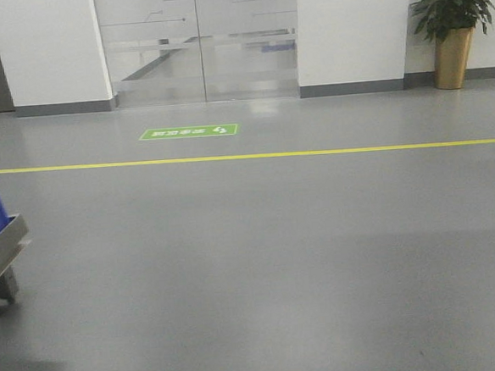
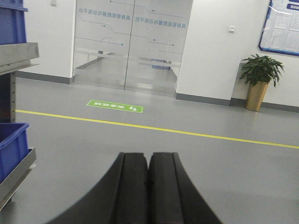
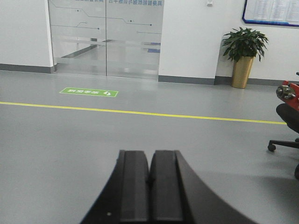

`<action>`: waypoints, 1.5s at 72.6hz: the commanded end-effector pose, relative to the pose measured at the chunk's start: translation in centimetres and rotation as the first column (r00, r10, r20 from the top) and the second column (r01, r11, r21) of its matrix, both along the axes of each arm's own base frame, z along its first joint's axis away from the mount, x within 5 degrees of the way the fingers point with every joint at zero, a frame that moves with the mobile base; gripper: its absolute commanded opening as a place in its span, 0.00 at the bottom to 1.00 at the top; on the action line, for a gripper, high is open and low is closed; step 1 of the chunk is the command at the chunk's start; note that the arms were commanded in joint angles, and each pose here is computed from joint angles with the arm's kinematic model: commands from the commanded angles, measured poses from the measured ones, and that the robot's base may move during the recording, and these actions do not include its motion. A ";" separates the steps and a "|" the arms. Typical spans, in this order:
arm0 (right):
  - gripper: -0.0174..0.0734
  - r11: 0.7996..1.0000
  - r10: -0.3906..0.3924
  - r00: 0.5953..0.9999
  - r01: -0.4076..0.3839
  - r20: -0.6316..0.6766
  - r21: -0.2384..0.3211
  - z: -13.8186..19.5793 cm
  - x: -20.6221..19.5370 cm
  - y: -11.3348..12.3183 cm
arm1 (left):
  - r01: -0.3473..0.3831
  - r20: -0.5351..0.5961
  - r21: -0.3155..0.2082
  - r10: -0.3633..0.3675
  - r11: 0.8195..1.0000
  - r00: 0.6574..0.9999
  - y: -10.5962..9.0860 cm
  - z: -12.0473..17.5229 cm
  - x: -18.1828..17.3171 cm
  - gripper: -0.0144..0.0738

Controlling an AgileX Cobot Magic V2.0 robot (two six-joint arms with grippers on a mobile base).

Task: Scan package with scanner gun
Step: 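Drive the base forward toward the red-framed table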

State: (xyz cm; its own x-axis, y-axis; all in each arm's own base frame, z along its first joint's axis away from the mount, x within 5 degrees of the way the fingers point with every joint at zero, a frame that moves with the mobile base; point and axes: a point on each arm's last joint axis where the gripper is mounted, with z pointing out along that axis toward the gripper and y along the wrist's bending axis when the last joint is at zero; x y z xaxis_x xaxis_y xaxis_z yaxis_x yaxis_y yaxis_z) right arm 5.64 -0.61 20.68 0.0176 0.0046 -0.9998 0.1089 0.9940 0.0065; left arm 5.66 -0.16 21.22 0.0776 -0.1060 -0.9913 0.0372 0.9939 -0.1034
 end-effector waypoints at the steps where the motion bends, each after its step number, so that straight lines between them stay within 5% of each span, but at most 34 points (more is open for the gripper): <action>1: 0.01 1.000 -0.004 1.000 0.004 0.018 -0.009 0.2 0.0 0.0 | 0.005 0.023 -0.003 -0.005 1.000 1.000 0.0 0.3 -0.1 0.04; 109: 0.01 1.000 -0.004 1.000 0.004 0.018 -0.009 0.2 0.0 0.0 | 0.005 0.023 -0.003 -0.005 1.000 1.000 0.0 0.3 -0.1 0.04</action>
